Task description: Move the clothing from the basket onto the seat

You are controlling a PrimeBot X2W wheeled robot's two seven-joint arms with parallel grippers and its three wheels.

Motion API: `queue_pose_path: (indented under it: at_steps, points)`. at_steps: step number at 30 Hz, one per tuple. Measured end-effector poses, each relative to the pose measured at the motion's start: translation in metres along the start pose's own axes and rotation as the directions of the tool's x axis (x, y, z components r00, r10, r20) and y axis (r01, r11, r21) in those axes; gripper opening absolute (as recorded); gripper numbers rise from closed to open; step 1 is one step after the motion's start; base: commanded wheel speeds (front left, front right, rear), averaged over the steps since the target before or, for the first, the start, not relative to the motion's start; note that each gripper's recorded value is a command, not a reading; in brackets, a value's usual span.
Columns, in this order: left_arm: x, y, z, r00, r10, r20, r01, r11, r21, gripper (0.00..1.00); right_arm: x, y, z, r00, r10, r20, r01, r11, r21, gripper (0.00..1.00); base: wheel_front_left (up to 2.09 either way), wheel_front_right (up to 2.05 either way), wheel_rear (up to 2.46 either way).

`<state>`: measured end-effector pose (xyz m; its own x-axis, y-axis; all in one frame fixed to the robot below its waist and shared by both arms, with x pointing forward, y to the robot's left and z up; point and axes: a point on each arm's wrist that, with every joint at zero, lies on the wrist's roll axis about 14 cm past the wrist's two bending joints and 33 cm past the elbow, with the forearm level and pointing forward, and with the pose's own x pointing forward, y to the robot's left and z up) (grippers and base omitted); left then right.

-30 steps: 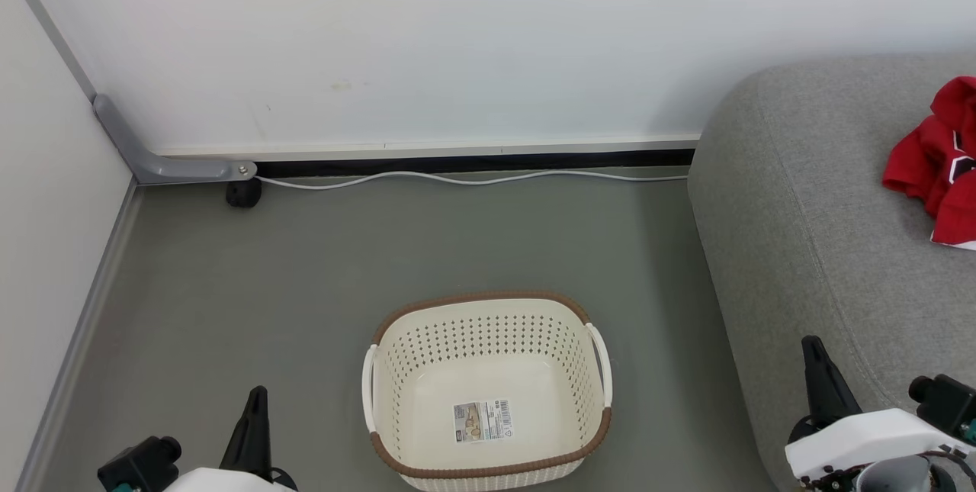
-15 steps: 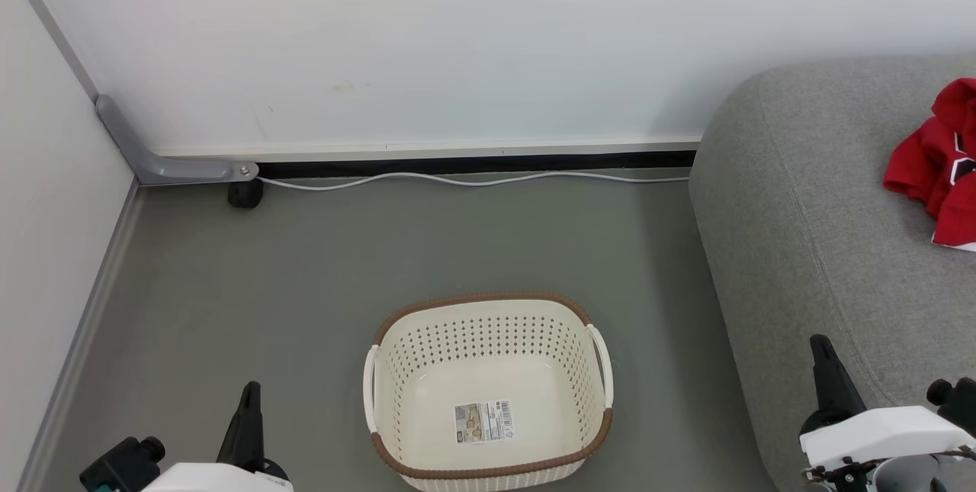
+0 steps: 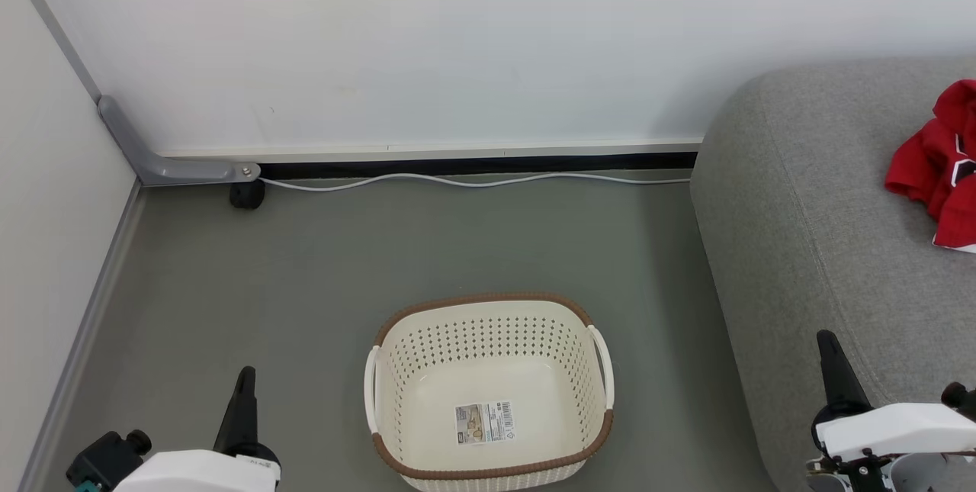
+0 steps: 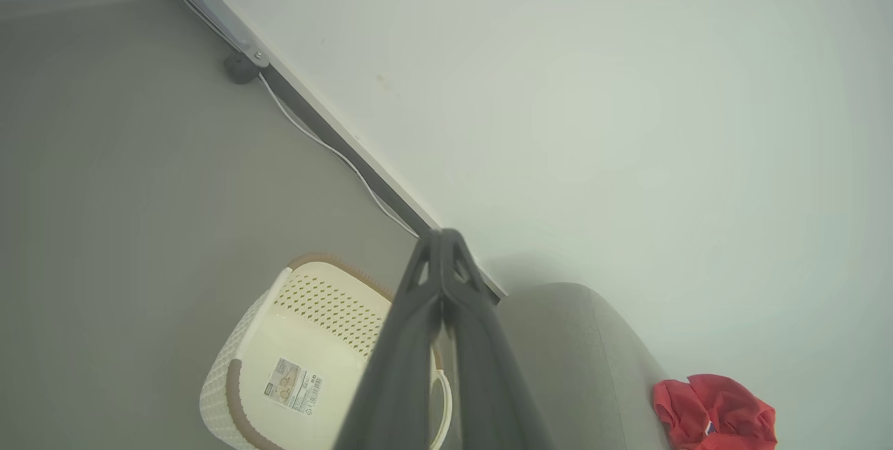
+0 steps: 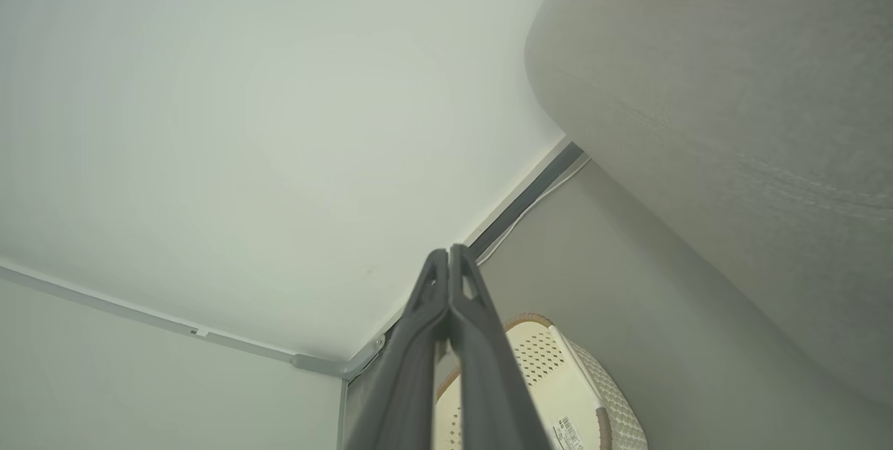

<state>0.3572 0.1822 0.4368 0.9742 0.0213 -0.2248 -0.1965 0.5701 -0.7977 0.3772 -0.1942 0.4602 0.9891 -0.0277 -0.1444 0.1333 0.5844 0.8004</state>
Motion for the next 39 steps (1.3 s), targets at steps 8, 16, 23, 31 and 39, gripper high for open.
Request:
queue_pose_path:
  at_steps: [8, 16, 23, 31, 39]
  points:
    - [0.000, 0.000, 0.001, 1.000, 0.001, -0.005, -0.002, 0.997, -0.081, 0.00, 0.000, 0.000, 0.004, 1.000, -0.003, 0.005, 0.002, 0.997, 0.082, 0.00, 0.00, 0.00, 0.00]
    - [0.001, -0.004, 0.005, 1.000, -0.017, -0.001, 0.016, 0.986, -0.165, 0.00, 0.001, 0.004, 0.006, 1.000, 0.009, 0.006, -0.010, 0.986, 0.169, 0.00, 0.00, 0.00, 0.00]
    - [0.002, -0.008, 0.007, 1.000, -0.030, -0.002, 0.028, 0.970, -0.243, 0.00, 0.001, 0.004, 0.009, 1.000, 0.010, 0.011, -0.012, 0.969, 0.248, 0.00, 0.00, 0.00, 0.00]
    - [0.004, -0.013, 0.012, 0.999, -0.050, 0.004, 0.048, 0.943, -0.330, 0.00, 0.001, 0.006, 0.012, 1.000, 0.019, 0.015, -0.023, 0.941, 0.339, 0.00, 0.00, 0.00, 0.00]
    - [0.004, -0.017, 0.015, 0.998, -0.068, 0.008, 0.066, 0.910, -0.409, 0.00, 0.001, 0.011, 0.015, 0.999, 0.035, 0.025, -0.042, 0.906, 0.422, 0.00, 0.00, 0.00, 0.00]
